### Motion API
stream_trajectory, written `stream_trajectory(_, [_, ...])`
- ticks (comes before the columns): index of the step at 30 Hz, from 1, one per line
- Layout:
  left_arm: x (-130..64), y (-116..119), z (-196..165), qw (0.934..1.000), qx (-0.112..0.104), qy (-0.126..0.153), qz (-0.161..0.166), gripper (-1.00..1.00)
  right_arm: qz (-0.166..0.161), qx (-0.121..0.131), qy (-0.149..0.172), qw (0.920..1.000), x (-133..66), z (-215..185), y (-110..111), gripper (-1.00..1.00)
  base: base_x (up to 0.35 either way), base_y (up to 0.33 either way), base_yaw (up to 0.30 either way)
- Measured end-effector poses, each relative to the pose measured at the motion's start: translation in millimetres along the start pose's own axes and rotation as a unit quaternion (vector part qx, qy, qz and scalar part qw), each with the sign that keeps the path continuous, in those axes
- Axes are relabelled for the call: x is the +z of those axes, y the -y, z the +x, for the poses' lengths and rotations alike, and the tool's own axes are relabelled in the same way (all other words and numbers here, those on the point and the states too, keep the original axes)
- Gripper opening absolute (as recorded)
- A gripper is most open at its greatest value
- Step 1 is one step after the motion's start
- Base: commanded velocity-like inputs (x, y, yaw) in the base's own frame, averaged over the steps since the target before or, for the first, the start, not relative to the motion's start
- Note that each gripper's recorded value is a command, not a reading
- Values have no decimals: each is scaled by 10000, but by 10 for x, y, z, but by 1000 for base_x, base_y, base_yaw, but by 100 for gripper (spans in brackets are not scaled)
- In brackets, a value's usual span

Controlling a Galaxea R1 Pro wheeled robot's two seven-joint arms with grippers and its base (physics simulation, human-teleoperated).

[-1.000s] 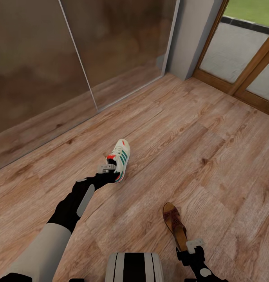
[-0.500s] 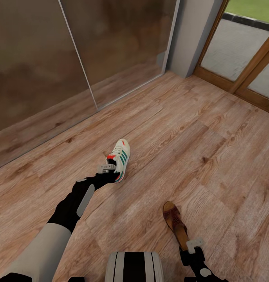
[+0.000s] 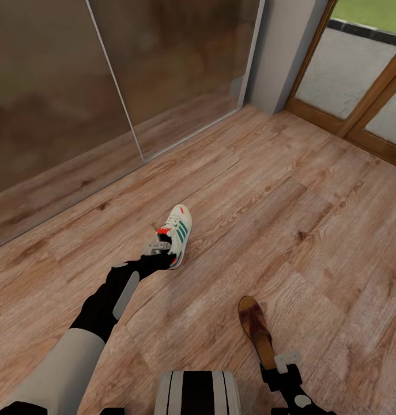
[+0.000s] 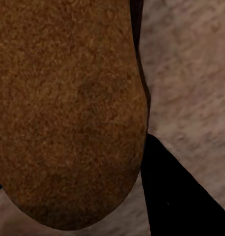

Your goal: Pick up the two gym shoes and the two sandals from the corridor floor and place them onto the hallstand (shoe rack) in the corridor, making sure they are on the rack and not on the floor. Arrange them so the two gym shoes are next to each other and the two sandals are next to each other.

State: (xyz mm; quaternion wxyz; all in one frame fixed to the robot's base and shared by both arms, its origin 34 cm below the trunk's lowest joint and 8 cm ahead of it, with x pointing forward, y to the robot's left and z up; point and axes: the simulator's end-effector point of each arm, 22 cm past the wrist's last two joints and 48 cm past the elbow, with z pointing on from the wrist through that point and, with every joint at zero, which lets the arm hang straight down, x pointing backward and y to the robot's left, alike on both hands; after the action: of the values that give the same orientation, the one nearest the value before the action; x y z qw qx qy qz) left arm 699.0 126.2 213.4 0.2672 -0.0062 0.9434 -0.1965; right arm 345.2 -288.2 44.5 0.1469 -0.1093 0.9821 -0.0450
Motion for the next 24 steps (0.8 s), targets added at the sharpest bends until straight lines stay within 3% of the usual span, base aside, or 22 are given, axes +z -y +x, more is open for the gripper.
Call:
stream_trajectory(5, [-1,-2,4,10000,0,-2,-1,-100,-1,-24,3,10000,1,-3,-1,-100,0,0,0])
stream_trajectory(24, [-292,171,-426,9993,139,355,48,-100,49,-40,385,9992,-122,-393,77,-100,0,0,0])
